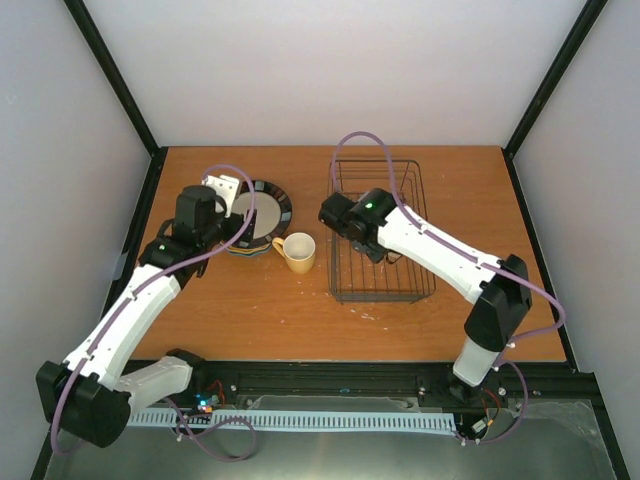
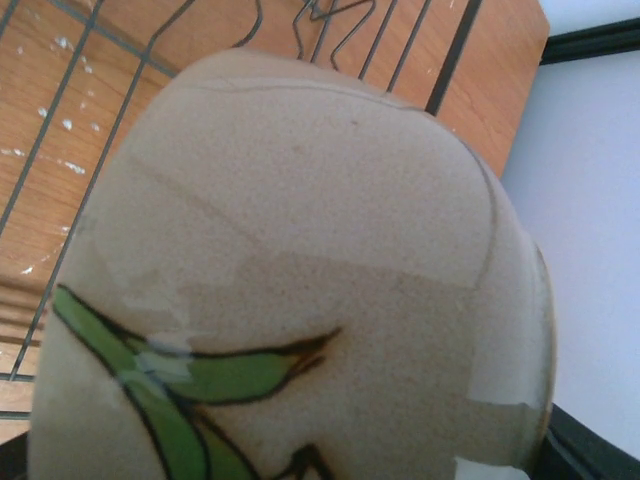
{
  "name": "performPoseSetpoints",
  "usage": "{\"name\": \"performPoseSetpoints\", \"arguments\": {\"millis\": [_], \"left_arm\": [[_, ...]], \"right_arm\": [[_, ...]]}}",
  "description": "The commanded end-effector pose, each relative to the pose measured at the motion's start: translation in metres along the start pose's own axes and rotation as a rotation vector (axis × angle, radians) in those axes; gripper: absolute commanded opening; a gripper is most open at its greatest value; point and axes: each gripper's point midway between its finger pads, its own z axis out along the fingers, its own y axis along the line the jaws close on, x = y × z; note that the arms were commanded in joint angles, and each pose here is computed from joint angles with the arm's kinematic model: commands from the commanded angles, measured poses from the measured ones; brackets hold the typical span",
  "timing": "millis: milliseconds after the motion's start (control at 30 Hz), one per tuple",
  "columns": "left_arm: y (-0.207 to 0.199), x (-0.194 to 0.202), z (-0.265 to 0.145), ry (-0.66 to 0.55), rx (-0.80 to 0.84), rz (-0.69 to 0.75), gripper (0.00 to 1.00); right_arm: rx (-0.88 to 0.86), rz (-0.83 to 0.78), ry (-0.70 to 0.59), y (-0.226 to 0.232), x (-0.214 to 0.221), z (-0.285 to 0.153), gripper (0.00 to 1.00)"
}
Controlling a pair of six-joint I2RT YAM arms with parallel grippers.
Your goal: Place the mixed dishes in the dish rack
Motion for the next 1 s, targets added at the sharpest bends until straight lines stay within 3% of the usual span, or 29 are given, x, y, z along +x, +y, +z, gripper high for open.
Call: {"name": "performPoseSetpoints", "arguments": {"millis": [0, 400, 967], "left_arm": [[0.004, 0.001, -0.013, -0.049, -0.024, -0.043, 1.00], [0.004, 0.037, -0.026, -0.052, -0.015, -0.089, 1.00], [0.002, 0.046, -0.008, -0.027, -0.026, -0.011, 1.00]], "right_arm": [[0.070, -0.004, 0.037, 0.008, 0.007, 0.008, 0.03], [0.147, -0.053, 0.196, 0.051, 0.026, 0.057, 0.03], [0.163, -0.021, 0.336, 0.056, 0.040, 0.124, 0.03]]}}
